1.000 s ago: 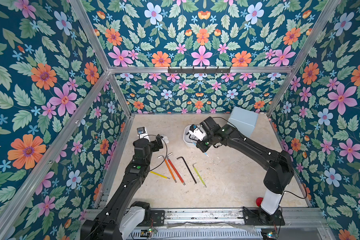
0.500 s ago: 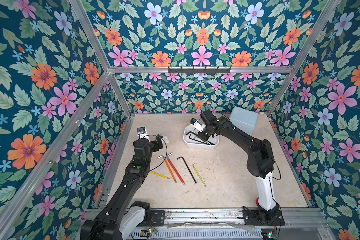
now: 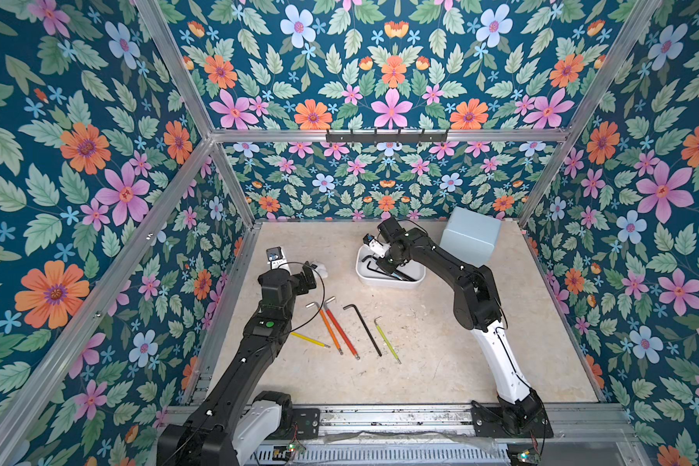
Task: Put the hex key on the desktop into the storage box
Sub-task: Place the Allen key in the storage box.
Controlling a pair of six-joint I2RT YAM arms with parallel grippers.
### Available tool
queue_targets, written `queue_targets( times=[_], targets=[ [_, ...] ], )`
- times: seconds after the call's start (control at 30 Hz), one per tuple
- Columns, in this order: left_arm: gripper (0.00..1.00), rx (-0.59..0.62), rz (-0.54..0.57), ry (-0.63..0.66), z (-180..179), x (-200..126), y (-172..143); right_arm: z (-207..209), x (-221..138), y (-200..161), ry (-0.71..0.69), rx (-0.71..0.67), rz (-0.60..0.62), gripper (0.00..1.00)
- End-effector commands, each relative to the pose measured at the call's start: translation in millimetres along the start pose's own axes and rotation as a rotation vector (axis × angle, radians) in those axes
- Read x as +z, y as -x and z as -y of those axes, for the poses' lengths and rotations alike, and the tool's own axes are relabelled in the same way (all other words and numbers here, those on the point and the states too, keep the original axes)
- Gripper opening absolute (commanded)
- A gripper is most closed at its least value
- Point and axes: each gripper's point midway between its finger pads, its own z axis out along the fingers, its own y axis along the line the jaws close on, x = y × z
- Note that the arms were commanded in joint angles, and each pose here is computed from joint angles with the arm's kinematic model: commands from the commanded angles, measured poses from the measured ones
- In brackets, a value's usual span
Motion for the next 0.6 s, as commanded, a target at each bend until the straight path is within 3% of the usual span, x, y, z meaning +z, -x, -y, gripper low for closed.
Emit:
queue_targets(
  times=[0.0,0.17,0.43,0.57],
  targets=[
    [0.99,0.003,0.02,0.004,0,0,6,-3,7,-2,0.014,0.026,-0.008,0.0],
    [0.99,0.002,0.021,0.002,0,-1,6,-4,13,-6,0.017,0.044,-0.022,0.0],
    [0.99,0.002,0.02,0.003,0,-2,7,4,1,11,-0.016,0.088,0.035,0.19],
    [1.0,0.001,0.022,0.002,0,-2,7,6,-8,17,-0.027,0.096,0.059,0.35]
  ],
)
